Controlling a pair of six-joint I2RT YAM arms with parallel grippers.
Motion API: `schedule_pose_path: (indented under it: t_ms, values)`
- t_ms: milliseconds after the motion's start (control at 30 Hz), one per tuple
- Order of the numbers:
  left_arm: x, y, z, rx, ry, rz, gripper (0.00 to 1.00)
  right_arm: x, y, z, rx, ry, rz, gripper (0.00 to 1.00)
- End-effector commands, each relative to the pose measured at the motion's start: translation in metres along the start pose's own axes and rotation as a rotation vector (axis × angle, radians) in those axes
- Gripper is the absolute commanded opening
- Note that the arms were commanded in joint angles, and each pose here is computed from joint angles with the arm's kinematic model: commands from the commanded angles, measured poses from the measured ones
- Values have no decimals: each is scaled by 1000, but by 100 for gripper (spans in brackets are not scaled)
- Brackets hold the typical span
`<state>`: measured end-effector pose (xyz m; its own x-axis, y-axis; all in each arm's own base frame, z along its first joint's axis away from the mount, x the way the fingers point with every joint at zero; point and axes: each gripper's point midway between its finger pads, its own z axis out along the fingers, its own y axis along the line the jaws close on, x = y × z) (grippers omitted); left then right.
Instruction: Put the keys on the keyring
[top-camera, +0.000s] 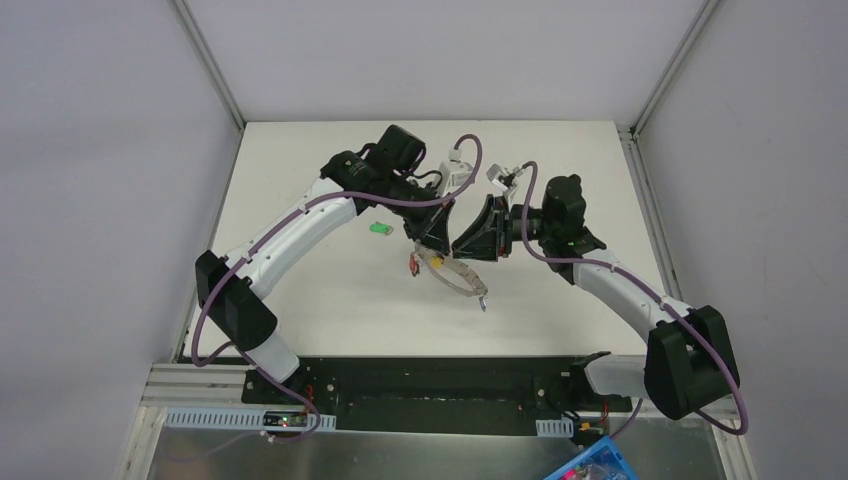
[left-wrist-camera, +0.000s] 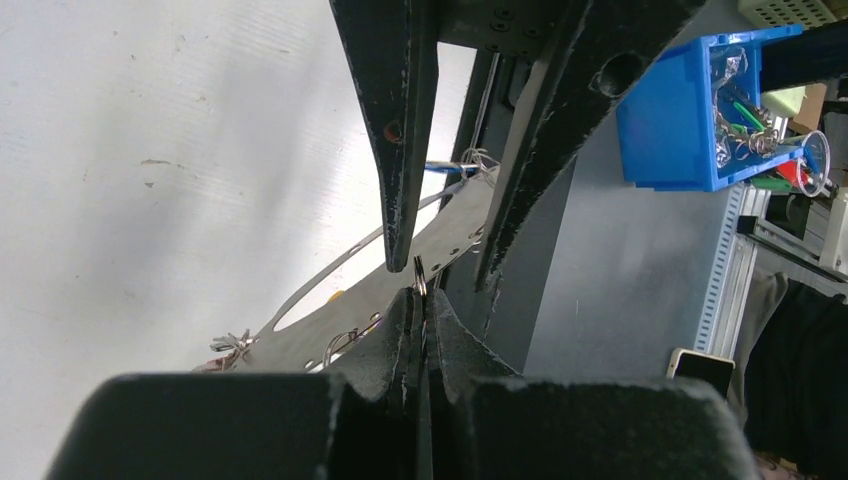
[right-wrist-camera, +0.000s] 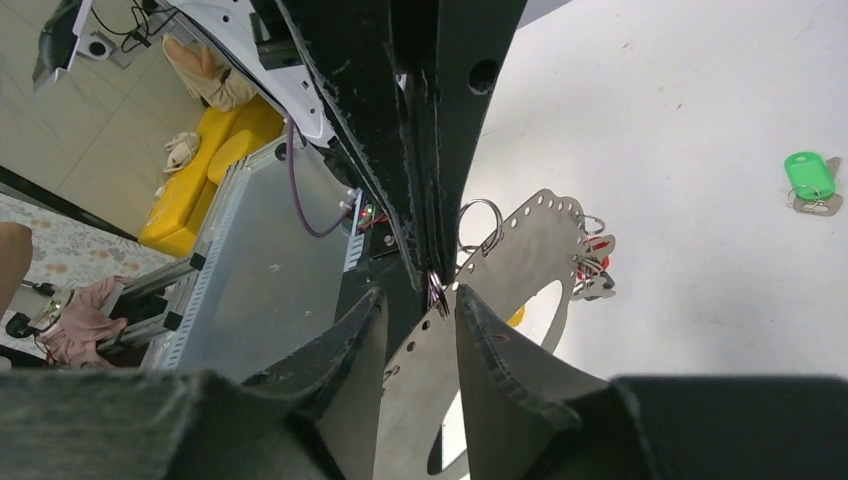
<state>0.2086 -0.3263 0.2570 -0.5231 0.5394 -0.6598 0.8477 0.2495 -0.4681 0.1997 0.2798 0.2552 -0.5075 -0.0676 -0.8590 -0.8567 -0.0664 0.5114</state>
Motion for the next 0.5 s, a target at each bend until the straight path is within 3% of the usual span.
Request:
schedule_pose_path:
  t_ms: [0, 400, 467]
  values:
    - [-11, -19, -7, 61, -30, 52, 0, -14, 8, 3, -22, 5, -101, 30]
    - [-10, -20, -7, 66, -26, 58, 0, -14, 6, 7, -14, 9, -65, 0]
    - [-13, -19, -7, 63, -35, 65, 0, -16, 4, 8, -3, 3, -52, 0]
